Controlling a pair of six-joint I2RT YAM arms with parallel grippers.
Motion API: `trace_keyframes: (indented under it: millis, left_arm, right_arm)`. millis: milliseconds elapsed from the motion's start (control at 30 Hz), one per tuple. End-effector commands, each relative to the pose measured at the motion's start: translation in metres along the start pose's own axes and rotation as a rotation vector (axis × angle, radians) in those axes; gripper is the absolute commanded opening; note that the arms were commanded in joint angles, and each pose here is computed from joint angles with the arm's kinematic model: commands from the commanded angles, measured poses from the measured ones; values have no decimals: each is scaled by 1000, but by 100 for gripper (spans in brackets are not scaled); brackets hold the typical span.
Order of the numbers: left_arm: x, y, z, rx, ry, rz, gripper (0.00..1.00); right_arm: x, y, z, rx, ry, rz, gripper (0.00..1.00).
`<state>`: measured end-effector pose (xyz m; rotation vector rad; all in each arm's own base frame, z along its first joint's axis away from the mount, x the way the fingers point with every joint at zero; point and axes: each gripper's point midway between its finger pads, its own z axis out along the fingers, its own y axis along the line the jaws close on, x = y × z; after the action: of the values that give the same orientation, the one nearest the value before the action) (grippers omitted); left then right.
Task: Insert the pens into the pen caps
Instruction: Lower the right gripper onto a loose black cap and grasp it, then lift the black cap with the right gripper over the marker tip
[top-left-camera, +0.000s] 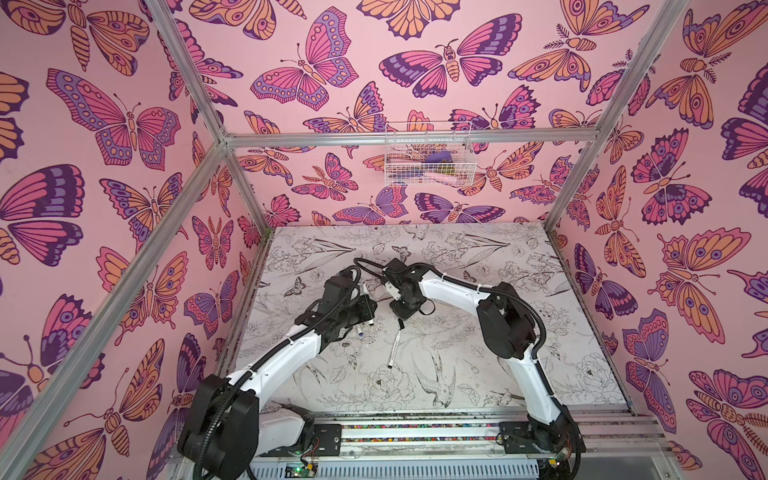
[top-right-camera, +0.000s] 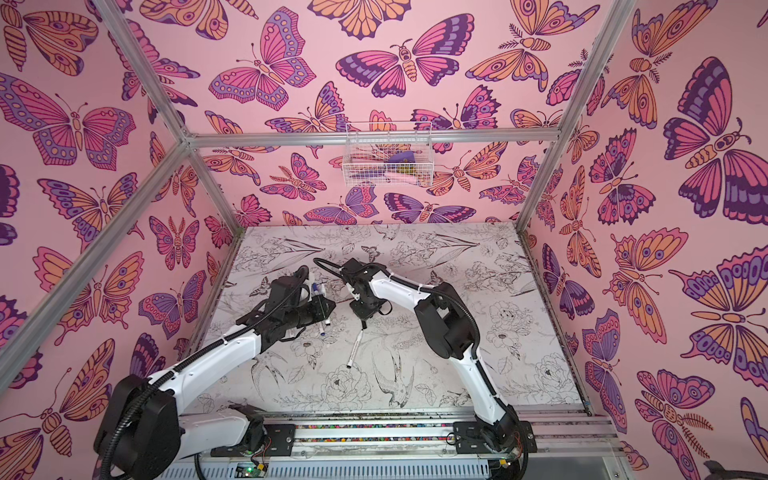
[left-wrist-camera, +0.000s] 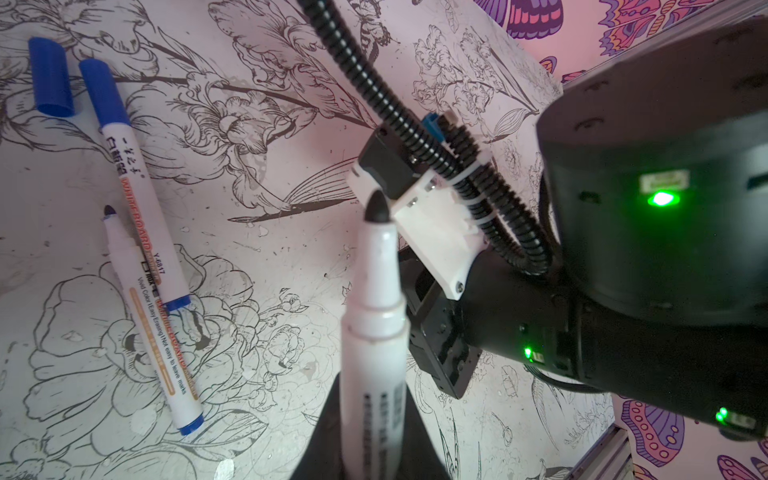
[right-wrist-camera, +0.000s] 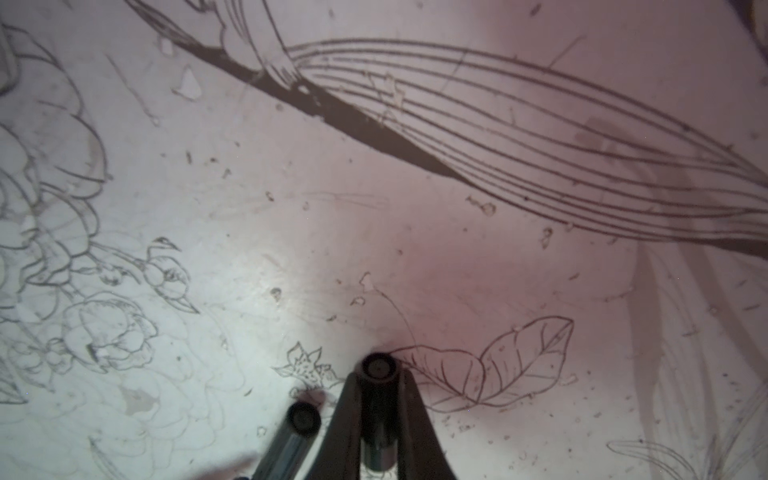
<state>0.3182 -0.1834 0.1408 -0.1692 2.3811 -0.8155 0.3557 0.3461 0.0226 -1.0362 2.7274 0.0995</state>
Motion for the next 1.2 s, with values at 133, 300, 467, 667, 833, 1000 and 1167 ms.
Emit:
trace_keyframes:
  millis: [133, 300, 467, 667, 833, 1000, 1167]
  left_arm:
    - [16, -39, 15, 137, 88, 177, 0]
    - [39, -71, 23, 192, 120, 367, 0]
    - [43, -94, 25, 234, 92, 464, 0]
    - [44, -111, 21, 281, 35, 521, 0]
    - [39, -114, 17, 274, -14, 535, 0]
    - [39, -115, 17, 271, -19, 538, 0]
    - [38, -116, 16, 271, -24, 536, 0]
  right_arm:
    - [-33, -19, -79, -145, -227, 169, 3]
    - [-42, -59, -162, -404, -524, 438, 2]
    - [-47, -71, -217, -656, -767, 531, 2]
    - [-43, -45, -246, -855, -817, 458, 0]
    - [-33, -32, -244, -891, -789, 418, 0]
    - [-26, -22, -242, -905, -762, 390, 0]
    - [-20, -20, -235, -891, -731, 380, 0]
